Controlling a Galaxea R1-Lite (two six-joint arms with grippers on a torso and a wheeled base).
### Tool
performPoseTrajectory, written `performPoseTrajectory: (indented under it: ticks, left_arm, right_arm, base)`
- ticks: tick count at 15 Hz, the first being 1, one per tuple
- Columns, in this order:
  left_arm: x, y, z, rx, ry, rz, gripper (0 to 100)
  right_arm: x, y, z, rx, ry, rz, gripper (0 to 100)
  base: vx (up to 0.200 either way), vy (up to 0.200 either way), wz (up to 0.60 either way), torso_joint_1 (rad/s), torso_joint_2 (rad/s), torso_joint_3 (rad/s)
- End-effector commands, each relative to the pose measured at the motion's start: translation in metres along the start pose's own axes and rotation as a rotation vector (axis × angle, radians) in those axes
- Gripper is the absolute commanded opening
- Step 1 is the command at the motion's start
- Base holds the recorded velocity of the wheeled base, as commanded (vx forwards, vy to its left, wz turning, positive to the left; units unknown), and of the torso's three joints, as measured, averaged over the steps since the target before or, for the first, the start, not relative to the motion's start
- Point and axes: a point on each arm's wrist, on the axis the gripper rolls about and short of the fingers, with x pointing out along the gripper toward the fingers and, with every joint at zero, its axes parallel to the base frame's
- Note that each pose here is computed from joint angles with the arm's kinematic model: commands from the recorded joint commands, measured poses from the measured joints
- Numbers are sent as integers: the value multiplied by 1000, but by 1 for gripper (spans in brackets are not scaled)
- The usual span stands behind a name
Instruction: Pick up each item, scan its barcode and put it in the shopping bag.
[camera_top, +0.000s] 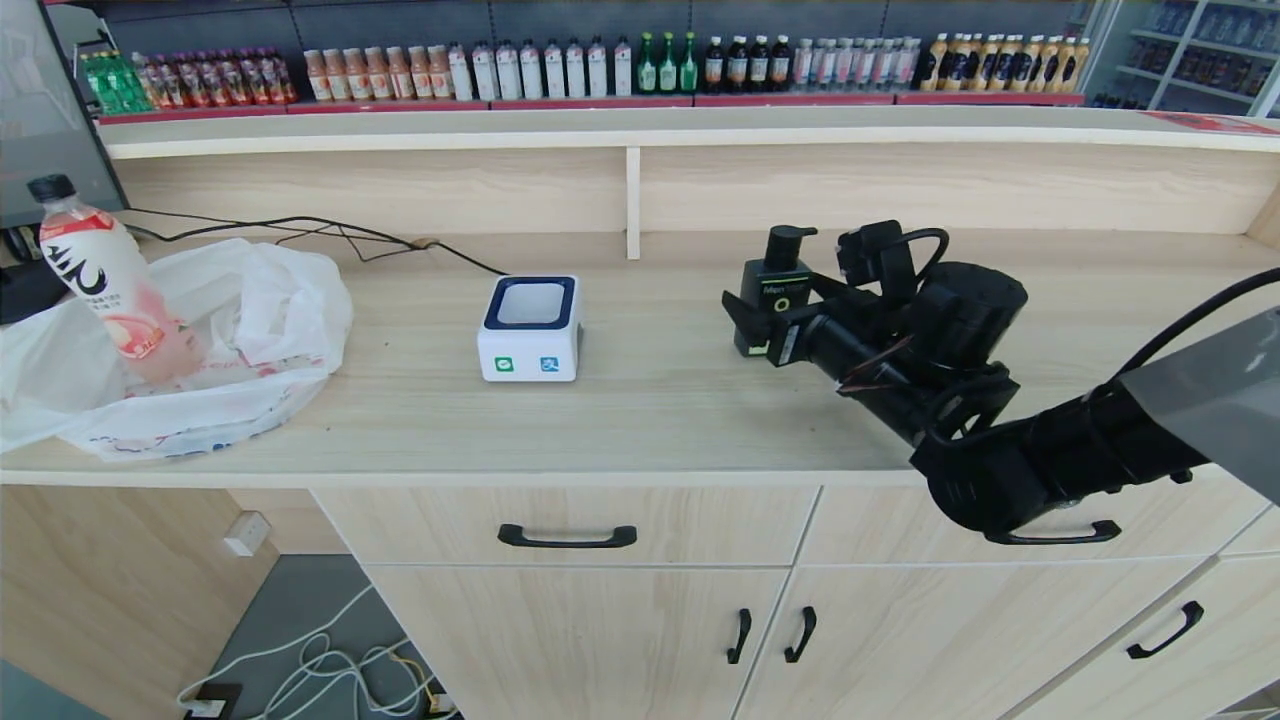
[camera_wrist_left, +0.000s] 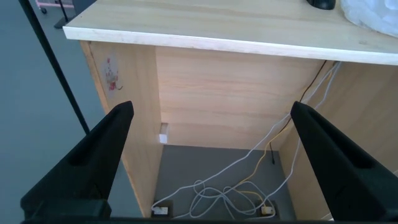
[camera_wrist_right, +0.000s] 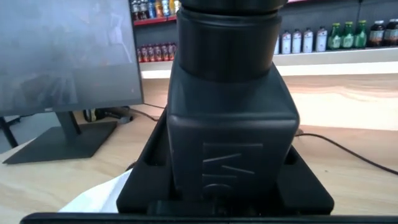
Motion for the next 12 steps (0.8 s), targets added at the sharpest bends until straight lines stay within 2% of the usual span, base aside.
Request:
performPoseTrajectory:
  ticks: [1,4,7,9,12]
  left_arm:
    - [0,0,0,0,0,-1,100]
    - [0,0,0,0,0,-1,100]
    - [0,0,0,0,0,-1,100]
    - [0,0,0,3,0,-1,100]
    - [0,0,0,-3,0,-1,100]
  right_arm:
    - [6,15,5,23,-35,40,0]
    - [0,45,-2,49,-5,125,0]
    - [7,49,-19,21,22,127,0]
    - [26,58,-40,15,19,124,0]
    - [34,62,-65,5,56,70,0]
  base:
    - [0,0,0,0,0,0]
    - [0,0,0,0,0,0]
    - [0,0,0,0,0,0]
    - [0,0,0,0,0,0]
    - [0,0,0,0,0,0]
